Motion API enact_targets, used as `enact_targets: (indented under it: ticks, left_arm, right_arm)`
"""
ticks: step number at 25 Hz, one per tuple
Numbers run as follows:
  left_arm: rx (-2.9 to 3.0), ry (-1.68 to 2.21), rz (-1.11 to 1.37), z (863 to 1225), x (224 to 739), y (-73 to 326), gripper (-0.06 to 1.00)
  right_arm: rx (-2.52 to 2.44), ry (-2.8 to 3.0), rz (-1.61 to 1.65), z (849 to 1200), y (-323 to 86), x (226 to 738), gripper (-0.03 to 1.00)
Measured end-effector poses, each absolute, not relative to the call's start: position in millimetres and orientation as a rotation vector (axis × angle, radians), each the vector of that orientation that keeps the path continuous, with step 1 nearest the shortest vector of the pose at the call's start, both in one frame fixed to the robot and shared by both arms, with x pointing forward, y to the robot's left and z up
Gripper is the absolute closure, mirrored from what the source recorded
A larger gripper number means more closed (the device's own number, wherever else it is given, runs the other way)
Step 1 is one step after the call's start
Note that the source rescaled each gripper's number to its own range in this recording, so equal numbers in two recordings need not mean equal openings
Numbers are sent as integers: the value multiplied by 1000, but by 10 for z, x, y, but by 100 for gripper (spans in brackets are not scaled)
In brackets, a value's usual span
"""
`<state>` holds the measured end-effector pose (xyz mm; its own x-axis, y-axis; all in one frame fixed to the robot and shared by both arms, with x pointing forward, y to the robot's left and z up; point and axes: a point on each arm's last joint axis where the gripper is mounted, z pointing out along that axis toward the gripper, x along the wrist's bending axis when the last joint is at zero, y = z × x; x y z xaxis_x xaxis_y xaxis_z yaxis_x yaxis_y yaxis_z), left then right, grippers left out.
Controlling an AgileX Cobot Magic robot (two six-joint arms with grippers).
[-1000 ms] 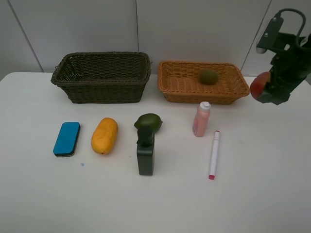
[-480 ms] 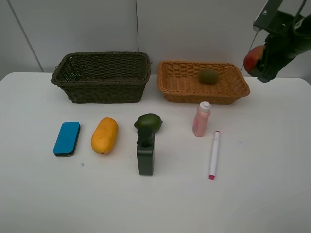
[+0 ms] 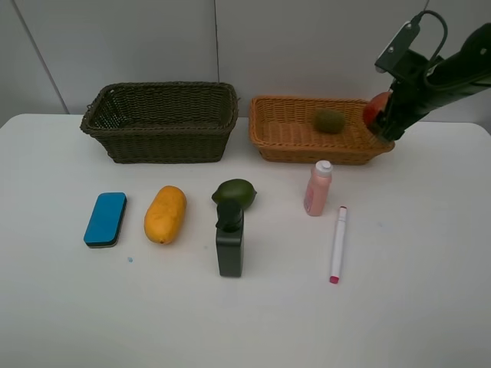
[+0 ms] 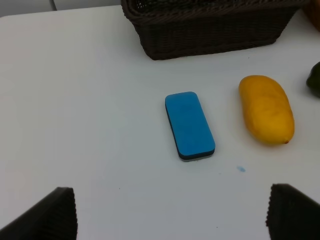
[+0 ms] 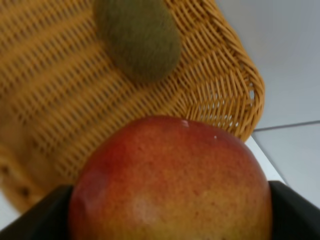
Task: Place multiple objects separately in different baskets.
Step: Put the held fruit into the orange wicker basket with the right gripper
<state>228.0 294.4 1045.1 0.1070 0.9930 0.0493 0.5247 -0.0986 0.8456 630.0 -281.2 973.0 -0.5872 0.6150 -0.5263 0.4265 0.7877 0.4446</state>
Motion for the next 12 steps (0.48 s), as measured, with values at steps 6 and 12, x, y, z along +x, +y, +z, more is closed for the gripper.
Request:
enact_targets:
  ticks: [6,12]
  left_arm:
    - [1711,1495,880,10451,2280,2944,-6]
    - [1711,1495,880,10451,2280,2944,-6]
  right_arm:
    - [899,2273,445,9733,-2768,6562,11]
    - [1021,2292,525,9607,-2715,6798,11]
